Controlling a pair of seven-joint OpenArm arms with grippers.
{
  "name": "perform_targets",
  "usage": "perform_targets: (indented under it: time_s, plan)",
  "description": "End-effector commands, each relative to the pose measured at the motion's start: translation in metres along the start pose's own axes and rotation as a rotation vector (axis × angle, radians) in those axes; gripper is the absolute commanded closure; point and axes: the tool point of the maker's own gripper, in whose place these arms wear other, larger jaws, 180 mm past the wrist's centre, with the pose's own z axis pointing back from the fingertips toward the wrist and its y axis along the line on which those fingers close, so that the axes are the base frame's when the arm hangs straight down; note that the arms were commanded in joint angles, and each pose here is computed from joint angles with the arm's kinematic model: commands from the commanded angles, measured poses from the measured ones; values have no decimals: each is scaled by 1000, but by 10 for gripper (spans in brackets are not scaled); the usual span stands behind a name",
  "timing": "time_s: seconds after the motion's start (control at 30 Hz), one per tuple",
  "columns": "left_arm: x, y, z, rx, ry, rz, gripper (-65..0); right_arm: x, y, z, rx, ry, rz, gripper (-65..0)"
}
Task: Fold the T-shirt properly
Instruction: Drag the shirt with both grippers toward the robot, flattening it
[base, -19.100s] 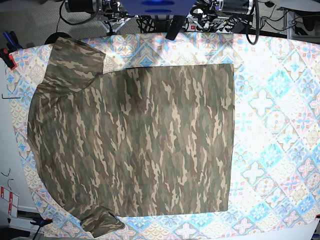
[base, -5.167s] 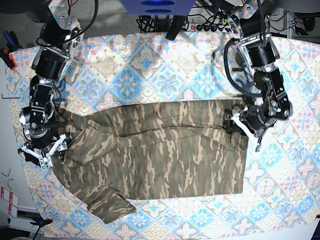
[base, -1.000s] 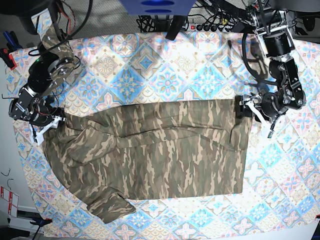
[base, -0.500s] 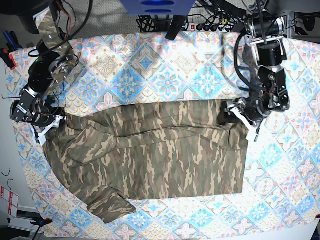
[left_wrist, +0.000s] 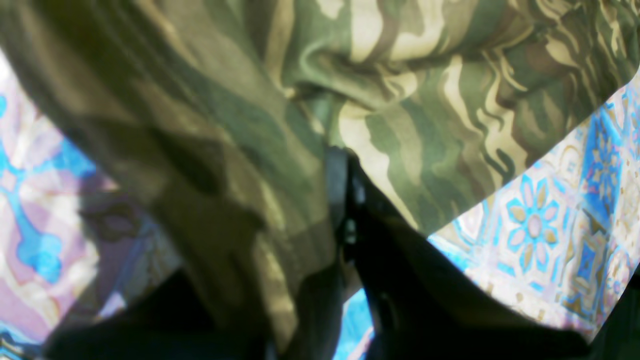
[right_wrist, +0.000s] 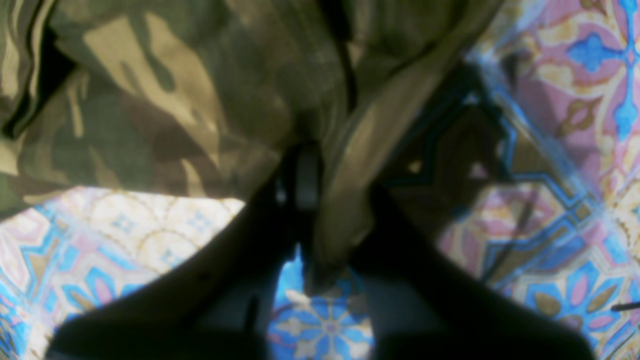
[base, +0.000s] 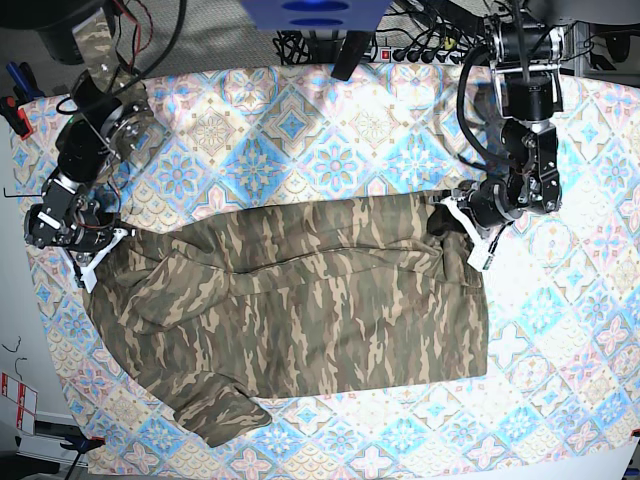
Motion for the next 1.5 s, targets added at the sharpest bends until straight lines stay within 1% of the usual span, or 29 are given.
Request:
perform_targets:
  time_s: [0.0, 0.07, 0.13, 0.23, 0.3, 0.37, 0.57, 0.6, 0.67, 0.8, 0.87, 0.97, 1.07, 1.17, 1.23, 1.37, 1.47]
  plan:
    - [-33, 3, 2, 18, 117, -15, -20, -11, -8, 2, -20, 48, 4, -15]
    - [-42, 4, 4, 20, 132, -9, -20, -22, -13, 2, -26, 60, -10, -15]
    - [-55, 3, 5, 20, 153, 1, -20, -29, -27, 7, -48, 68, -24, -15]
    - [-70, 3, 8, 20, 175, 17, -19, -48, -41, 12, -71, 113, -38, -15]
    - [-81, 6, 12, 28, 194, 24, -18, -51, -51, 17, -91, 113, -48, -15]
    - [-90, 9, 17, 36, 208, 29, -18, -65, -62, 23, -116, 122, -71, -15]
    - [-116, 13, 27, 49, 250, 47, -16, -98, -81, 37, -190, 160, -57, -15]
    - [-117, 15, 30, 54, 254, 38, -16, -101, -84, 39, -202, 164, -54, -15]
    - [-125, 11, 38, 59, 263, 17, -16, -118, -88, 45, -222, 204, -51, -15]
    - [-127, 0, 53, 63, 253, -54, -19, -137, -99, 60, -276, 248, -34, -15]
    - [-132, 1, 62, 75, 288, -78, -19, -146, -105, 69, -304, 272, -25, -15]
    - [-144, 1, 68, 76, 315, -73, -19, -161, -106, 77, -329, 302, -24, -15]
    - [-155, -1, 71, 74, 335, -64, -19, -183, -112, 91, -365, 327, -56, -15]
    - [-167, 7, 83, 90, 371, -70, -19, -202, -116, 101, -391, 366, -55, -15]
    - [-177, 6, 88, 91, 389, -60, -19, -213, -114, 102, -388, 388, -53, -15]
    - [-192, 10, 99, 101, 423, -54, -19, -221, -112, 102, -383, 404, -53, -15]
    - [-197, 7, 100, 98, 402, -45, -19, -221, -112, 102, -383, 404, -53, -15]
